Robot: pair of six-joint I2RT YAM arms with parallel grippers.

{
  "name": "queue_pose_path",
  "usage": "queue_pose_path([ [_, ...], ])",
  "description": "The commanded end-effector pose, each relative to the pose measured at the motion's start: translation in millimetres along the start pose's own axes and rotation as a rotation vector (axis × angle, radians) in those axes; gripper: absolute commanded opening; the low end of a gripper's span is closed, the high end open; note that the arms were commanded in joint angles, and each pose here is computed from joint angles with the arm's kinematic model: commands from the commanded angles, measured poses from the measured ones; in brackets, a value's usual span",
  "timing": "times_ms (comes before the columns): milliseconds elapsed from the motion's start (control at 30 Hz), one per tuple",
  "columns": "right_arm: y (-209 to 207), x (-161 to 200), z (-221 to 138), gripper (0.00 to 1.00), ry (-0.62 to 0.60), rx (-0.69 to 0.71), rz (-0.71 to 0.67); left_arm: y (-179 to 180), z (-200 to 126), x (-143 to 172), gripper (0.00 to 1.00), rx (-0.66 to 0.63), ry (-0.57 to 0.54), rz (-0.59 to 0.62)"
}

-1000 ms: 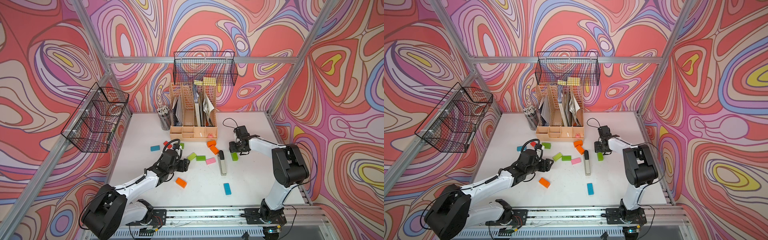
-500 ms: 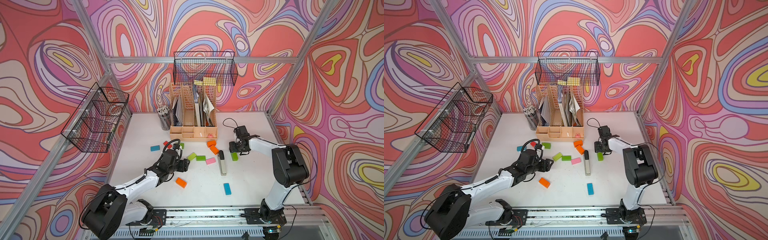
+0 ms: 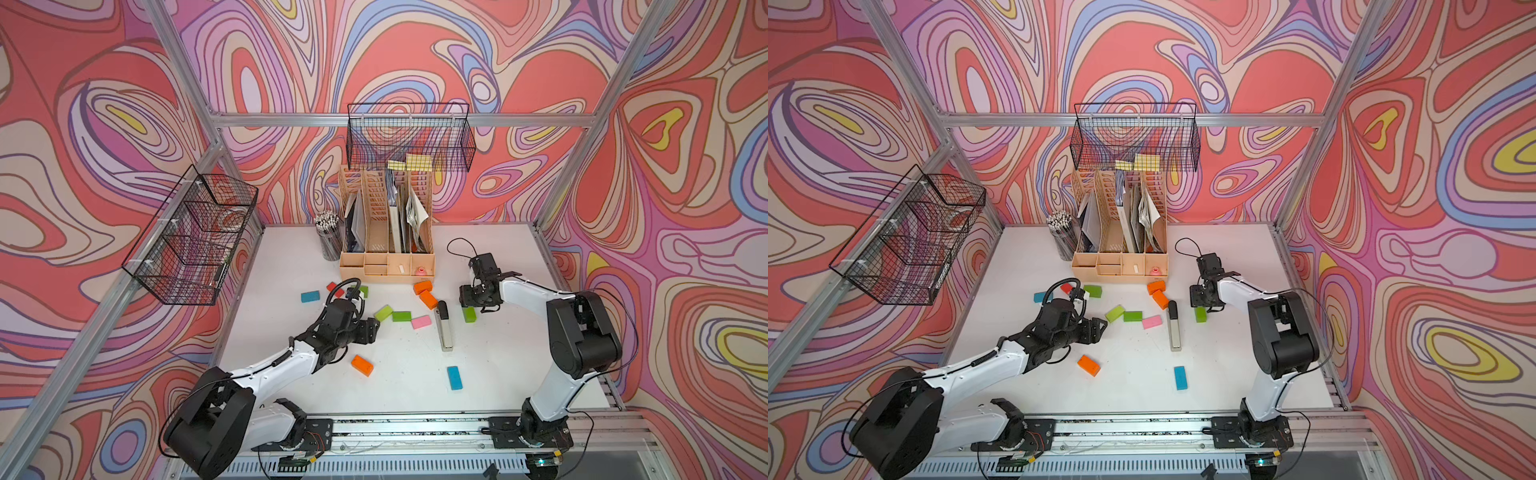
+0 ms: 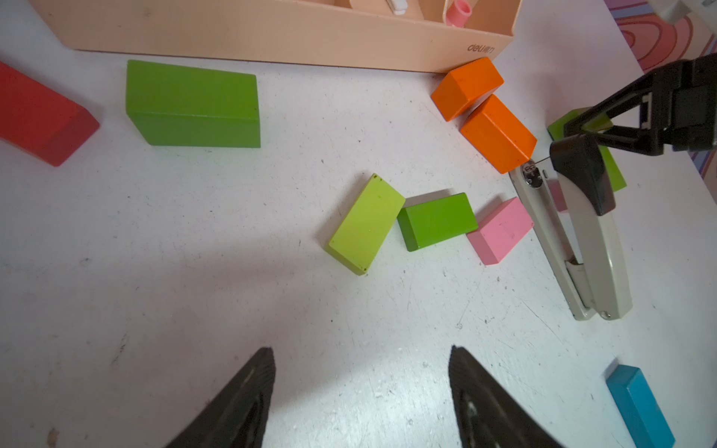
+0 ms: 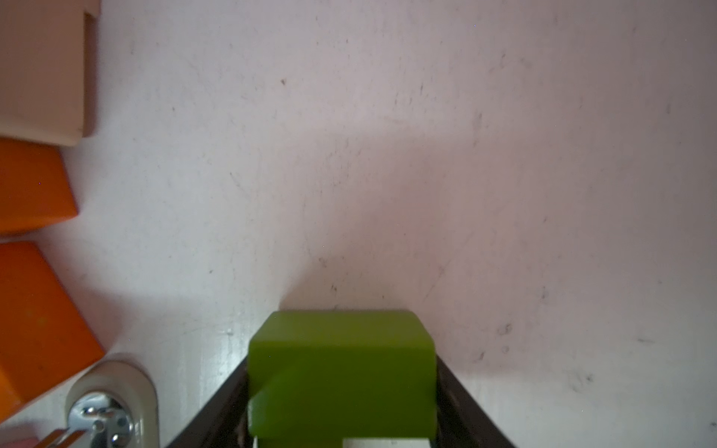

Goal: Assemble the letter c with building blocks
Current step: Assemble the building block at the center of the board.

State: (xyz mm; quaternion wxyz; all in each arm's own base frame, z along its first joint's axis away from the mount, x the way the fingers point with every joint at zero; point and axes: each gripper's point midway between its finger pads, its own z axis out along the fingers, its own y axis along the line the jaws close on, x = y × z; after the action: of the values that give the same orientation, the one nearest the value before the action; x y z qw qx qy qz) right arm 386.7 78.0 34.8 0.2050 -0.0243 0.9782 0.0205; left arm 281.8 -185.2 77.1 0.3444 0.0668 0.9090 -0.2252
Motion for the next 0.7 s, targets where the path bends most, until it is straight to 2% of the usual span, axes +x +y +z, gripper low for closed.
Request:
queue_pose_path([
  [0, -3, -1, -9, 0.61, -0.016, 0.005, 0.017, -3, 1, -5, 0.74, 0.004, -0.005, 0.012],
  [667, -7, 9, 3, 0.64, 0.027, 0.024, 0.02, -3, 1, -5, 0.74, 0.0, -0.007, 0.017],
])
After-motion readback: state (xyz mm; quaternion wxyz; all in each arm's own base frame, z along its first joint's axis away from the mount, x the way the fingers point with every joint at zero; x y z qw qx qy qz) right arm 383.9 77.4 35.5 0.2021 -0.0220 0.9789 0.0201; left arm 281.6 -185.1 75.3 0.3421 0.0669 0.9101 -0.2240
